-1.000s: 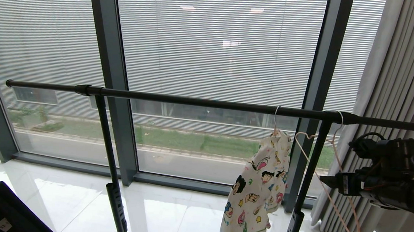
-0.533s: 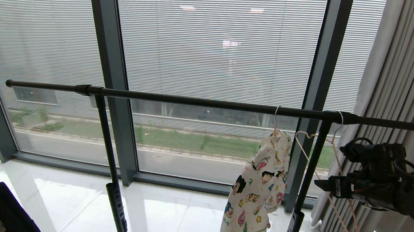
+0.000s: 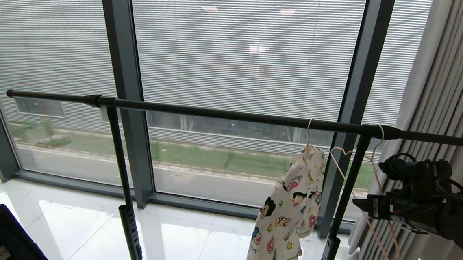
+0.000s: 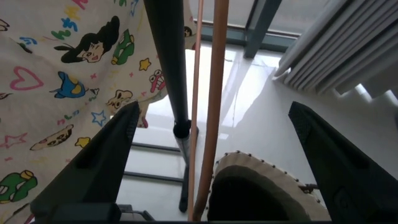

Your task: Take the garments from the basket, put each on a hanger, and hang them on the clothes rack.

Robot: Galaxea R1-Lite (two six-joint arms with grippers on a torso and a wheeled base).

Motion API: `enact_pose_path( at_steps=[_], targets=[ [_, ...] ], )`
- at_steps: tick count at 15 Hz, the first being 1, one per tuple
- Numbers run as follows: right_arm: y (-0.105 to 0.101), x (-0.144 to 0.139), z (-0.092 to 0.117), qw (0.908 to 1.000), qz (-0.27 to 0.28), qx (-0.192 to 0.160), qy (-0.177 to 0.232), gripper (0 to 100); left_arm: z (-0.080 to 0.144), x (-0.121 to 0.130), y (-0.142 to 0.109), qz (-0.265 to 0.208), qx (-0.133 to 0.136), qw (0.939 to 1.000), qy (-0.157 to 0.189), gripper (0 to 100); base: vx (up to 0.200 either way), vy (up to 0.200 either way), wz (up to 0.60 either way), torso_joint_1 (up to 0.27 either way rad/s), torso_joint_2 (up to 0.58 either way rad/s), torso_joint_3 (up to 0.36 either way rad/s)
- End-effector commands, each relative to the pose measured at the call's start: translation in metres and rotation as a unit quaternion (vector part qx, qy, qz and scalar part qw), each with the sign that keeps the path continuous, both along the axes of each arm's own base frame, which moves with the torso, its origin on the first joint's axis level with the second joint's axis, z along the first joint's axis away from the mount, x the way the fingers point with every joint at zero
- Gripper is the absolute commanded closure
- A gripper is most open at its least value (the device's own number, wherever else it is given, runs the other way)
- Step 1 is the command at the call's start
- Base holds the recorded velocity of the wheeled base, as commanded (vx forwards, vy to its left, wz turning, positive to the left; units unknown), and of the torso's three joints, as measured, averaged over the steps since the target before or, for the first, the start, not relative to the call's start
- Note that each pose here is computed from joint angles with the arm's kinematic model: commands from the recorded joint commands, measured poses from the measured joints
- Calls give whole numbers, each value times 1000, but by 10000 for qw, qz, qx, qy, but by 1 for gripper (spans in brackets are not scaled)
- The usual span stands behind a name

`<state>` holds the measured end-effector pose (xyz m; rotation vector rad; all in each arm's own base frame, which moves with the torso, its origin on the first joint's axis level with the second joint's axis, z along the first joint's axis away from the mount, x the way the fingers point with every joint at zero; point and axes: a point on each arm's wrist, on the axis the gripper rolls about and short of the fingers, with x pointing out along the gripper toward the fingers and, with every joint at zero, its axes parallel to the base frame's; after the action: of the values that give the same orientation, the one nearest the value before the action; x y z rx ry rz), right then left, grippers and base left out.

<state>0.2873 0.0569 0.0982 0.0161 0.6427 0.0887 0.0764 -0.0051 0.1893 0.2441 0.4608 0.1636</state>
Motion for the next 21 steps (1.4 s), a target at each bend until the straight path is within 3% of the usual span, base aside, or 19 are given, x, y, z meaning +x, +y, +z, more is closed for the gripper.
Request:
enact_pose_path(
  at_steps=[1, 8, 13, 16, 21],
  targets=[
    [0, 0, 0, 10000, 2, -6, -9, 100, 0, 0, 0, 1, 0, 10000, -2, 100, 0, 0, 0, 0, 0, 0],
    [0, 0, 3, 10000, -28, 13, -85, 100, 0, -1, 0, 4, -11, 10000, -26, 100, 0, 0, 0, 0, 0, 0],
    [-1, -3, 16, 9985, -84, 92, -540, 100, 1, -1, 0, 4, -13, 10000, -41, 100, 0, 0, 0, 0, 0, 0],
    [-4, -16, 27, 9974, -119, 95, -703, 100, 2, -1, 0, 1, -9, 10000, -55, 100, 0, 0, 0, 0, 0, 0],
    [-12, -54, 20, 9979, -239, 5, -597, 100, 5, -4, 1, -73, 152, 9998, -127, 100, 0, 0, 0, 0, 0, 0]
  ],
)
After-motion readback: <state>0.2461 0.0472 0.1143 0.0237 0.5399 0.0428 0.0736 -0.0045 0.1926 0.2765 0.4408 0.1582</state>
